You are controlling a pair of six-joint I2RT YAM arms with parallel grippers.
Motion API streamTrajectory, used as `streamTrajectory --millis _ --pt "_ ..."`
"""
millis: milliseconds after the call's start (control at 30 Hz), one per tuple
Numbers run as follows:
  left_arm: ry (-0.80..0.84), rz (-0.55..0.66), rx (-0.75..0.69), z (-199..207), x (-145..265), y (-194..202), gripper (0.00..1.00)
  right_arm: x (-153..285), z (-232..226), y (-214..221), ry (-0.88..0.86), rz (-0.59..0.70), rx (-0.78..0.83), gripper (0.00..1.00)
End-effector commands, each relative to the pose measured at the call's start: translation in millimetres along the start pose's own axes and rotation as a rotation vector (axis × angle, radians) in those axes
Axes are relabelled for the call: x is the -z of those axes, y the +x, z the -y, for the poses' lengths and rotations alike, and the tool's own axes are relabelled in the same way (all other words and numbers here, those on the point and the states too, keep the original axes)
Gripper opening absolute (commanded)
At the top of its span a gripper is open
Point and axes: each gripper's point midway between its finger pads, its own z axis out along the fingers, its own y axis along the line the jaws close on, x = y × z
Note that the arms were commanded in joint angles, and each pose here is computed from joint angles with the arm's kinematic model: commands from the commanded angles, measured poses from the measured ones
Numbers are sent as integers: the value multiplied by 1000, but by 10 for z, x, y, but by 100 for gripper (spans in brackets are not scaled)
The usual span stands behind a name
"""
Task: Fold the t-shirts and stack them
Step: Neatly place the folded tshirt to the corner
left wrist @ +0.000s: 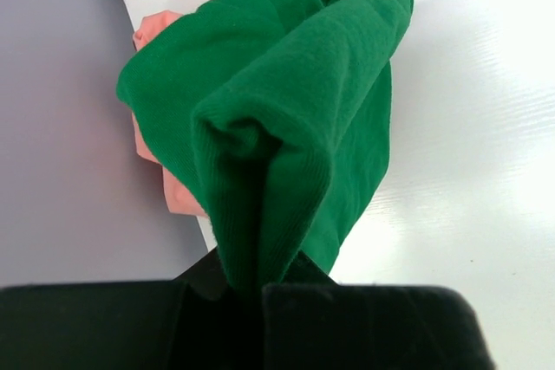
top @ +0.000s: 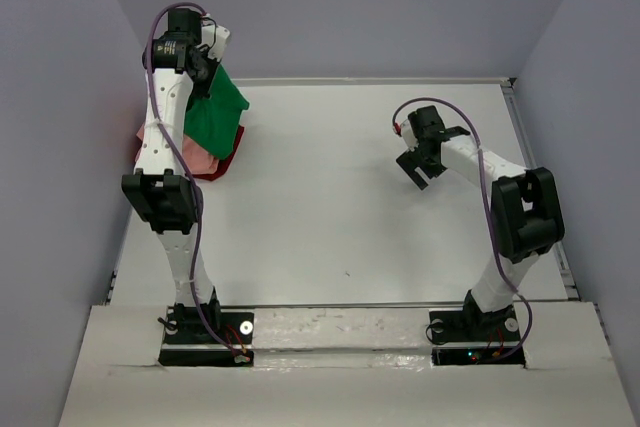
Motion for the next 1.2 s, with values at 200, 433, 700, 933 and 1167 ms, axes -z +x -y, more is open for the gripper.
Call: streamTrajectory --millis 200,433,700,933,1167 --pt "-112 30 -140 -292 471 -22 0 20 105 -70 33 0 -22 98" --pt "-142 -11 -166 -426 325 20 0 -41 86 -32 36 -25 -12 98" --pt "-152 -45 -208 -484 59 44 0 -100 71 35 45 -57 0 98" --pt "-163 -77 -234 -625 -297 134 0 -169 64 108 60 -94 19 98" --pt "-162 -110 -256 -746 -713 228 0 -204 63 160 70 -115 37 98"
